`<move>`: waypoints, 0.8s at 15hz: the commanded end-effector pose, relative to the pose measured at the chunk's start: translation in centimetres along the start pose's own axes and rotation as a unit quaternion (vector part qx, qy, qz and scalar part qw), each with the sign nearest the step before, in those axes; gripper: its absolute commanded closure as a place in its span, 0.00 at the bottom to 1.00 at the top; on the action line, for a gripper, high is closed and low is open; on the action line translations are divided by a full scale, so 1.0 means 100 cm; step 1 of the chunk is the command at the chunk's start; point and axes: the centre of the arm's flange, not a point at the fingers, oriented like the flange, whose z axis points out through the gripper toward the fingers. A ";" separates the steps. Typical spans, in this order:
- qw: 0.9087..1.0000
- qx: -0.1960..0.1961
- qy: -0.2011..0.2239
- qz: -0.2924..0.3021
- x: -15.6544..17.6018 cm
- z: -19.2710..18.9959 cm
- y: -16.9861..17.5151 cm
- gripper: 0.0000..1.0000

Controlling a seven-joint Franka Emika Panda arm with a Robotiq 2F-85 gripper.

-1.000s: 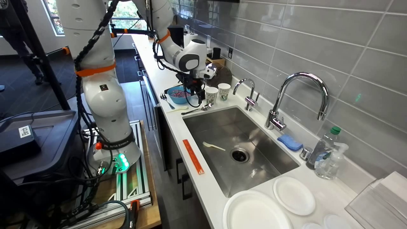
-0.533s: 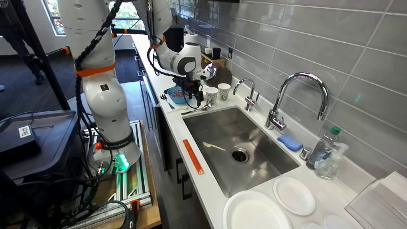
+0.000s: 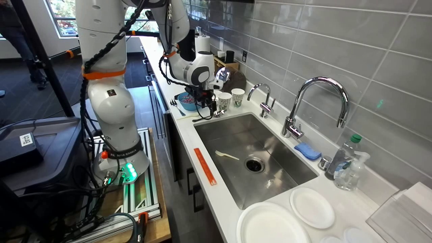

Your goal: Use the silver spoon to put cereal from the blue bowl into the white bowl.

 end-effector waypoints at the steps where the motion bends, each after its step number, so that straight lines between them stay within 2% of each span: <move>1: 1.000 0.005 0.004 0.008 0.015 0.023 -0.004 0.00; 12: 1.000 -0.001 -0.004 0.008 0.033 0.044 -0.008 0.00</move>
